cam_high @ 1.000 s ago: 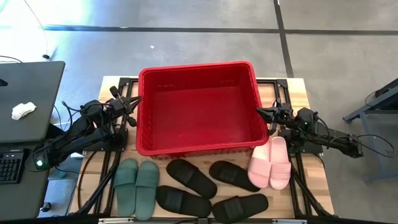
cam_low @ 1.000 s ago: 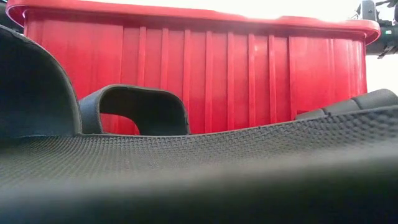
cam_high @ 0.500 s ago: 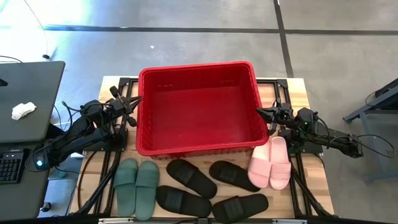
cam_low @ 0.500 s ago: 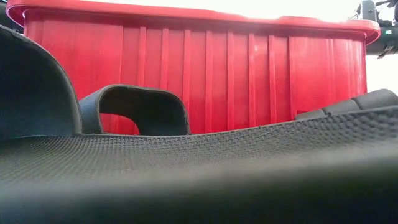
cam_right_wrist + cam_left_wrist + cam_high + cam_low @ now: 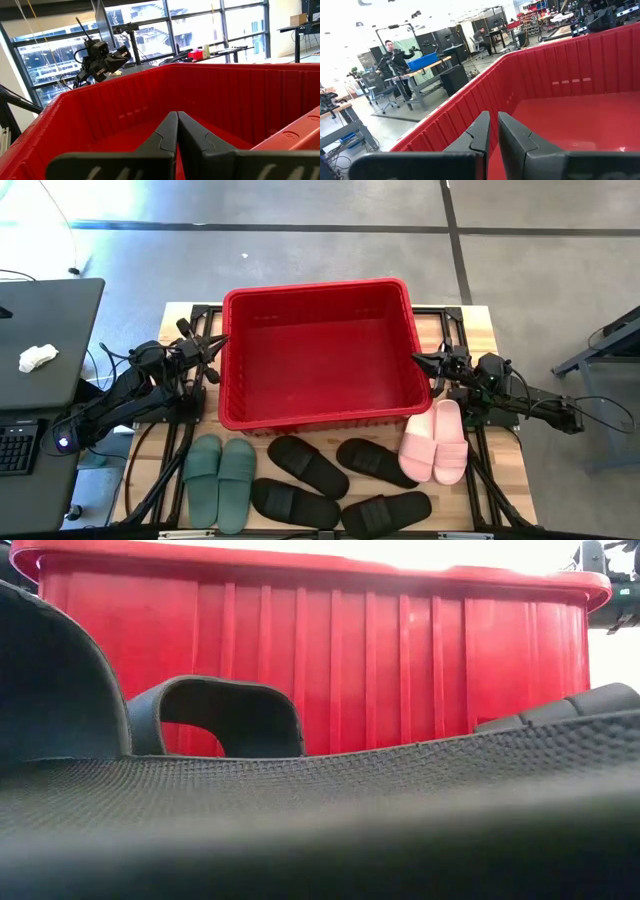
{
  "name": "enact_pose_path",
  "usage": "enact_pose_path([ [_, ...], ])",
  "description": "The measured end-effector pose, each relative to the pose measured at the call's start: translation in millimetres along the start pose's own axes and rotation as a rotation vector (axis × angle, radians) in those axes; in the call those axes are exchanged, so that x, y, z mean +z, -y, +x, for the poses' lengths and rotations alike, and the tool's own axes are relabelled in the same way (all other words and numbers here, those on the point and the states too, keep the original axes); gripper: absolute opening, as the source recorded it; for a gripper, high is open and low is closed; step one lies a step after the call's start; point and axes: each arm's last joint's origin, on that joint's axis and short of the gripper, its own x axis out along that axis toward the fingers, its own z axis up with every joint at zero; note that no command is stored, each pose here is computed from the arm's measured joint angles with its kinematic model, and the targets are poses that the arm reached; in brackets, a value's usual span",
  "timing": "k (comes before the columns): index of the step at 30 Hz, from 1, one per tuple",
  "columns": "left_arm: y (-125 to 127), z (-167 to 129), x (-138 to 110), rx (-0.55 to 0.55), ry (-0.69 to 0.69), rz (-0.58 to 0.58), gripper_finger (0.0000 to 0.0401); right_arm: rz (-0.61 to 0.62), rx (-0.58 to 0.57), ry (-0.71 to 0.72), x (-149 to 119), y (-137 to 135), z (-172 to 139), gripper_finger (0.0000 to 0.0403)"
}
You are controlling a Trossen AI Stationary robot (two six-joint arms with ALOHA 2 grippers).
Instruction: Pick and place slides into bin
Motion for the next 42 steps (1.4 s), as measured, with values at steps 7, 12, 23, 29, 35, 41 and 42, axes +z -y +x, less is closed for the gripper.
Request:
enact_pose_path([
  [7,0,0,0,0.0,0.0,0.0,0.0026,0.0,0.0,0.0,0,0,0,0.0],
  [12,0,0,0,0.001,0.002,0.0,0.0026,0.0,-0.001,0.0,0,0,0,0.0],
  [23,-2,0,5,0.007,0.06,-0.216,0.0026,0.0,0.0,-0.001,0,0,0,0.0],
  [29,-5,-2,18,-0.013,0.208,-0.385,0.0026,0.0,0.004,0.002,0,0,0,0.0],
  [35,-7,-6,33,-0.107,0.377,-0.38,0.0026,0.14,0.032,0.021,2,-1,0,0.0],
  [41,-8,-8,36,-0.107,0.414,-0.383,0.0026,0.373,0.062,0.122,14,-3,-1,0.0],
  [42,-8,-8,36,-0.107,0.412,-0.383,0.0026,0.376,0.075,0.152,17,-3,-2,0.0],
])
